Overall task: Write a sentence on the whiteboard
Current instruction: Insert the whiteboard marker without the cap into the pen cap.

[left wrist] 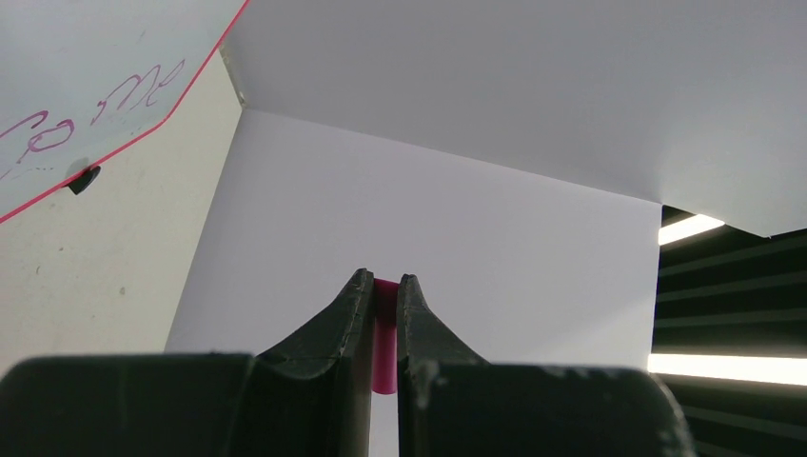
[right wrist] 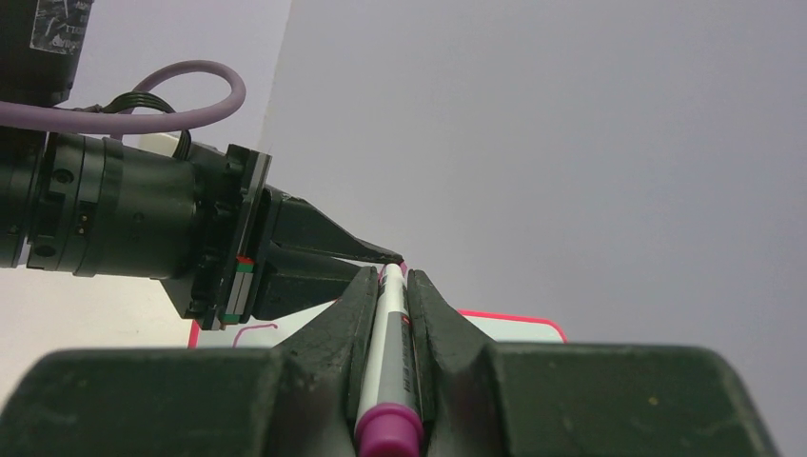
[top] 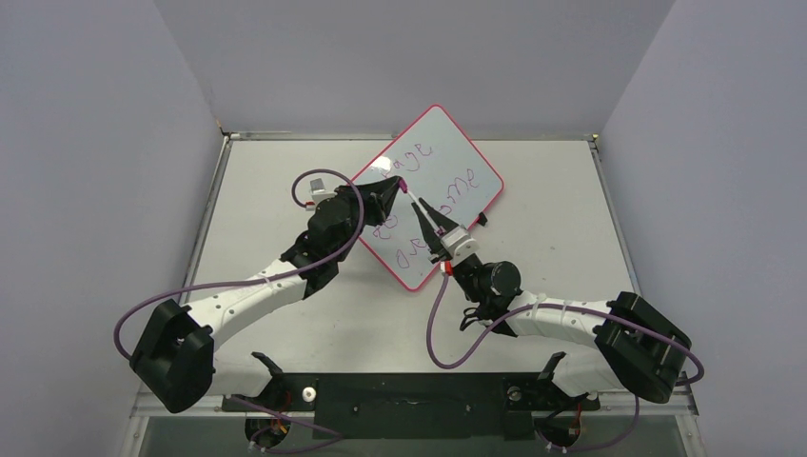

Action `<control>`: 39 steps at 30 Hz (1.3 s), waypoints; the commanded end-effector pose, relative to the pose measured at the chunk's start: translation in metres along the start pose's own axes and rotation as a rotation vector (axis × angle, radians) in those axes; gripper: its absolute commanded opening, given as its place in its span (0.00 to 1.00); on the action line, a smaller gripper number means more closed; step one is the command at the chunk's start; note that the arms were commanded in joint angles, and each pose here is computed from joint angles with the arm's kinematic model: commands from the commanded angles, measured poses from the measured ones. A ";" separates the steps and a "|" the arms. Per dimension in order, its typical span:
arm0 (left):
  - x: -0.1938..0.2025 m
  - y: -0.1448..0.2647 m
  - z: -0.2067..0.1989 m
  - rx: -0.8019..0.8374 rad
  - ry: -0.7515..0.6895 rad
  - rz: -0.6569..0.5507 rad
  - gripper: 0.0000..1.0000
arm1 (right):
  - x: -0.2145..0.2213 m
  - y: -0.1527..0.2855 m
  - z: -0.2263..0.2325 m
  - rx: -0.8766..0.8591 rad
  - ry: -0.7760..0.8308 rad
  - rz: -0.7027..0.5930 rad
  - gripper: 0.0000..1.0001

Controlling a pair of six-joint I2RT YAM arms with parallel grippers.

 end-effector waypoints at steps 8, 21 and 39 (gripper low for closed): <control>0.011 -0.002 -0.019 0.065 0.031 0.042 0.00 | -0.008 -0.002 0.000 0.008 -0.021 -0.023 0.00; 0.012 -0.003 -0.020 0.070 0.034 0.045 0.00 | -0.003 0.002 0.001 0.014 -0.018 0.001 0.00; 0.011 -0.003 -0.020 0.082 0.045 0.048 0.00 | 0.002 0.004 0.005 0.009 -0.017 0.020 0.00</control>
Point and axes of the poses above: each gripper's point midway between its finger pads, its own y axis back along the fingers, its own z axis along the line the jaws close on, x = y × z, the point moved 5 cm from there along y, back along the fingers, and after that the axes turned 15 degrees about y, right-handed, at the moved point
